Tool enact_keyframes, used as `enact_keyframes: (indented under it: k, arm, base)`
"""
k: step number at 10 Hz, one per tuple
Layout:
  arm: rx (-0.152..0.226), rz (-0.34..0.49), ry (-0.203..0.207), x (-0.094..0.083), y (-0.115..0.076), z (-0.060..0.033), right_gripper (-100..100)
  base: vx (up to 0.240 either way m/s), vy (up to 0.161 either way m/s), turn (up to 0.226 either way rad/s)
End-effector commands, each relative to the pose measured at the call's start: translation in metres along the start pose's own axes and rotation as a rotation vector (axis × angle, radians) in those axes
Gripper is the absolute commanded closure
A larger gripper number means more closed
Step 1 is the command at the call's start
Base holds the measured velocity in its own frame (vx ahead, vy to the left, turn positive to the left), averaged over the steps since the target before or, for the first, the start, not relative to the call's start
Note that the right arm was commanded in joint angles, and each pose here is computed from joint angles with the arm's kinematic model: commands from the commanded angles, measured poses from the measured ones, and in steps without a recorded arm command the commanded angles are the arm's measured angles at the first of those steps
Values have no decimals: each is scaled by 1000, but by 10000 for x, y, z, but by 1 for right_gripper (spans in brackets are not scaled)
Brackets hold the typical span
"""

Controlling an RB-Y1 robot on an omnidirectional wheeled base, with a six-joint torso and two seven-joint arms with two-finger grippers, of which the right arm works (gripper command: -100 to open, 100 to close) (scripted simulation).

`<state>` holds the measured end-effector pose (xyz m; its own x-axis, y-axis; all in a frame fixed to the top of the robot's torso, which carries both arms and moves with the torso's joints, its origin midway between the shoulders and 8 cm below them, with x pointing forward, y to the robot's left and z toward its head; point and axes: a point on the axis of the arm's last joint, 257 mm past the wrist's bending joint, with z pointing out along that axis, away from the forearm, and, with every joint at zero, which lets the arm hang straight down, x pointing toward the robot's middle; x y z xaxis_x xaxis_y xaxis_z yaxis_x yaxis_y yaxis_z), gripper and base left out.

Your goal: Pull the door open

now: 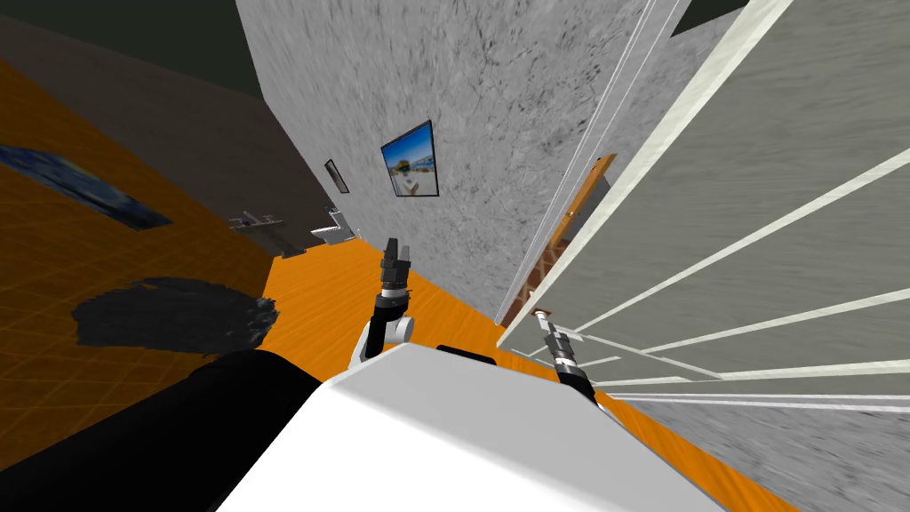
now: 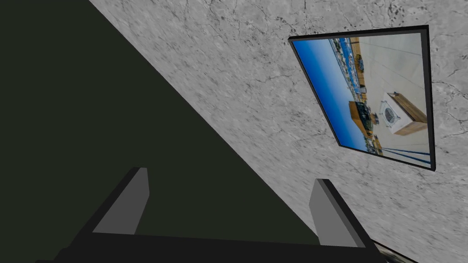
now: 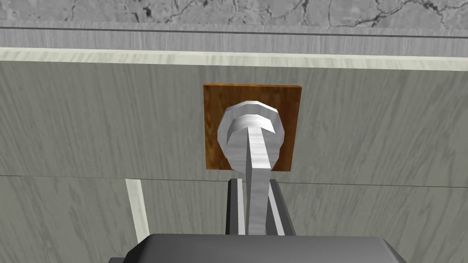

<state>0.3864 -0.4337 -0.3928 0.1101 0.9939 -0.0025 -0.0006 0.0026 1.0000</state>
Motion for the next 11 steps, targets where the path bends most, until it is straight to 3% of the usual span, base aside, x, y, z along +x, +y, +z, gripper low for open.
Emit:
enact_keyframes:
  k: [1, 5, 6, 7, 8, 11]
  arm:
    - [2, 1, 20, 9, -12, -80, 100]
    - [1, 2, 71, -3, 2, -250, 100]
    - [4, 2, 65, 23, -18, -220, 100]
    - [5, 3, 81, 7, -32, -334, 100]
    - [5, 2, 84, -2, -31, -365, 100]
    - [2, 1, 112, -68, -19, -584, 100]
  base:
    - [-212, -40, 102]
    - [-208, -61, 118]
    - [-93, -25, 25]
    - [-130, -40, 153]
    - [-154, -77, 136]
    - [-193, -61, 156]
